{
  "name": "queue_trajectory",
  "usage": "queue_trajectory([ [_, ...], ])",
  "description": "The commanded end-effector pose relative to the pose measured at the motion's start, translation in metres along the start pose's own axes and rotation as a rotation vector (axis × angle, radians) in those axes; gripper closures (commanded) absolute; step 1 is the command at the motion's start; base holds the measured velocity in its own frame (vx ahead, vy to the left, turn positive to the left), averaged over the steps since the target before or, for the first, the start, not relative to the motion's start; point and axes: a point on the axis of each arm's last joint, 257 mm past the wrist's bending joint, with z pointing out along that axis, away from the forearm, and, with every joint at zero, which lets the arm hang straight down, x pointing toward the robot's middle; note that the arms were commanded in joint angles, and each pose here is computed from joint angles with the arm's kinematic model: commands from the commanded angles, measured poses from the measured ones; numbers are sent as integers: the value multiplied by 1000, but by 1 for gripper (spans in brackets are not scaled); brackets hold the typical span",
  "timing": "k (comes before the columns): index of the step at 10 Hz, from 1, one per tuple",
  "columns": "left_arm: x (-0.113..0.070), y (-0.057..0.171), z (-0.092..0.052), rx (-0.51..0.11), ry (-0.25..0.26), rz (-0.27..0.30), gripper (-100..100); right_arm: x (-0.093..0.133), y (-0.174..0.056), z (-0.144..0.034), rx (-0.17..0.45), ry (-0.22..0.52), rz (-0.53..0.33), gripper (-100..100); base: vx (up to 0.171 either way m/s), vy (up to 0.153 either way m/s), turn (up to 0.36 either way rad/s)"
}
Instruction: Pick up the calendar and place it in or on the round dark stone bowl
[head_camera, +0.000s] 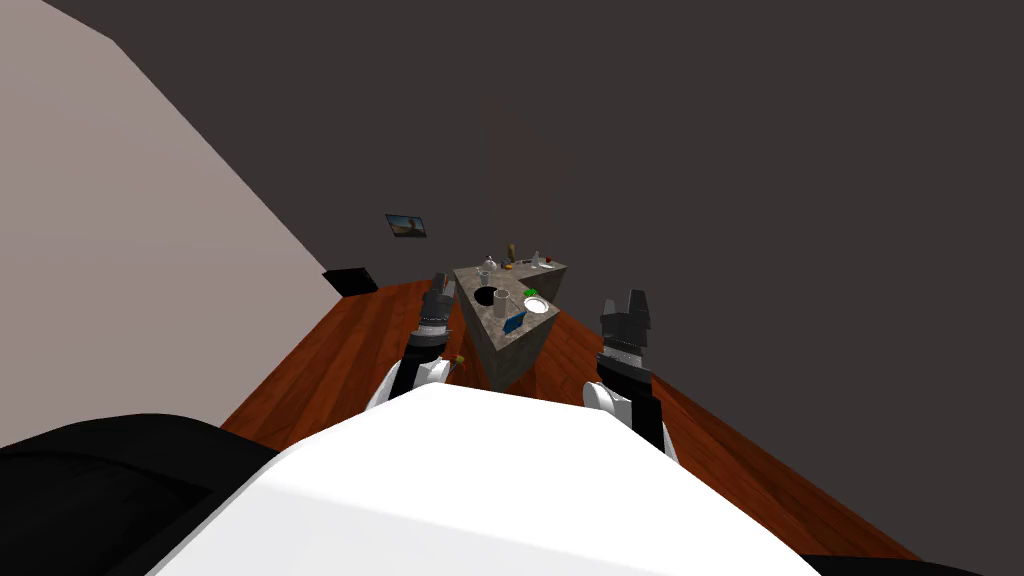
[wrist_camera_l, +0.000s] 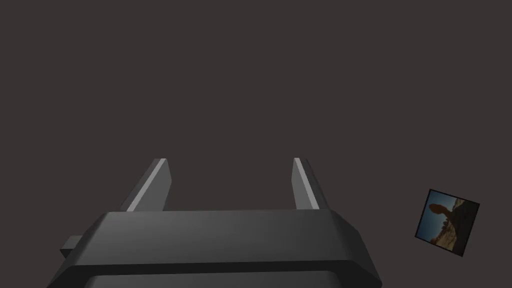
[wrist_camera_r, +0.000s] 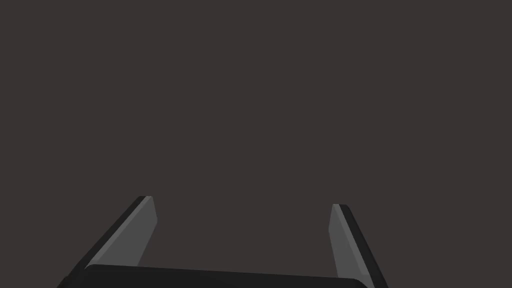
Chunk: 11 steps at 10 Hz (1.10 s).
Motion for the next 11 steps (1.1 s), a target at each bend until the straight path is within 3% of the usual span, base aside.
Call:
queue_trajectory([
  [1,10,6,-1,-1,42,15,-100,0,0,0,0,0,0,0,-36,66,-38],
  [5,35,30,-4,-9,141,60,-100,0,0,0,0,0,0,0,-91,130,-60],
  [9,66,61,-7,-14,246,130,-100,0,0,0,0,0,0,0,-131,193,-97],
  [11,75,76,-10,-26,275,152,-100,0,0,0,0,0,0,0,-67,92,-41],
])
